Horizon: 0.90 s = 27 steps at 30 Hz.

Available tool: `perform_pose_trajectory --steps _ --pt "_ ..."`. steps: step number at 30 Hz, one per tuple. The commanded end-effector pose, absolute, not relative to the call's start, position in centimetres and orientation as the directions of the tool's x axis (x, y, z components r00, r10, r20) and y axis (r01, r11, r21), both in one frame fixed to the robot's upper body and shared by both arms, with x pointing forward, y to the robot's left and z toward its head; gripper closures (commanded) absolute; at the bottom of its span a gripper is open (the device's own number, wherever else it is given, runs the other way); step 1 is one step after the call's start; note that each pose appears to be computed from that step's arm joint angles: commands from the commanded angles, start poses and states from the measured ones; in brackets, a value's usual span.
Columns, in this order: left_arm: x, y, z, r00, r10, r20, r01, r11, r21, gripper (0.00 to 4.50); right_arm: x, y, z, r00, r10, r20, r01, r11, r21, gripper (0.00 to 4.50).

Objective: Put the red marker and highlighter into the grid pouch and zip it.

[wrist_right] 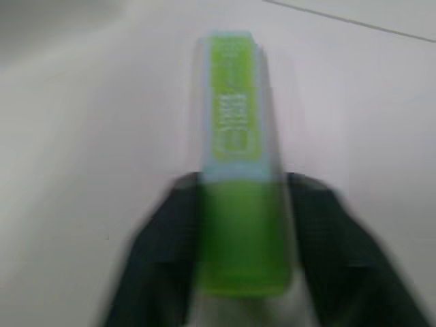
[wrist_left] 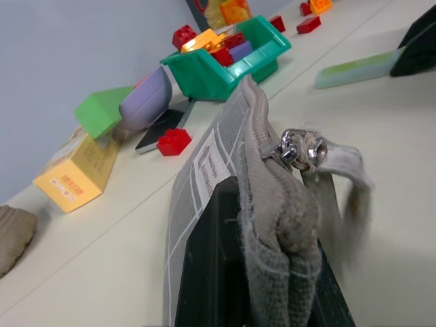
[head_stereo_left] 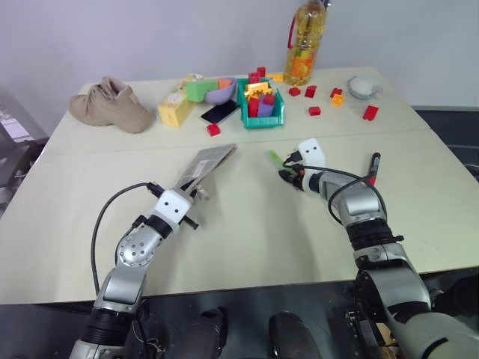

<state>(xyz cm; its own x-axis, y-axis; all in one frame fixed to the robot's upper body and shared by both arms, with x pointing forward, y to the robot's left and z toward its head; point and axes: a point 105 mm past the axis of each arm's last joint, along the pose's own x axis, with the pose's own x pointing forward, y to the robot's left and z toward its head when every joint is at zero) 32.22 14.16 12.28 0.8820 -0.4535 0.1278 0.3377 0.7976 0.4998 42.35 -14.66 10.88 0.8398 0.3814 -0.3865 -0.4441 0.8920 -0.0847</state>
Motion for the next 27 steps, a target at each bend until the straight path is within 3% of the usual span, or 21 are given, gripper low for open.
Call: perform_pose_trajectory --steps 1,5,13,27 --pt "32.3 14.3 13.4 0.877 -0.448 0.173 0.310 0.803 0.510 4.50 42.4 -14.5 11.9 0.852 0.390 -0.350 -0.443 0.893 -0.084 3.59" --pt "32.6 14.4 13.9 0.877 -0.438 0.198 0.306 0.827 0.472 4.50 41.9 -13.8 13.9 0.852 0.436 -0.288 -0.498 0.845 -0.195 3.59" --pt "32.2 13.6 15.5 0.829 -0.494 0.263 0.385 0.844 0.373 4.50 37.8 -11.3 19.8 0.720 0.667 -0.193 -0.691 0.660 -0.295 3.59" --pt "31.8 12.5 15.8 0.801 -0.532 0.275 0.424 0.828 0.368 4.50 37.0 -9.5 19.2 0.674 0.698 -0.244 -0.737 0.611 -0.288 3.59"
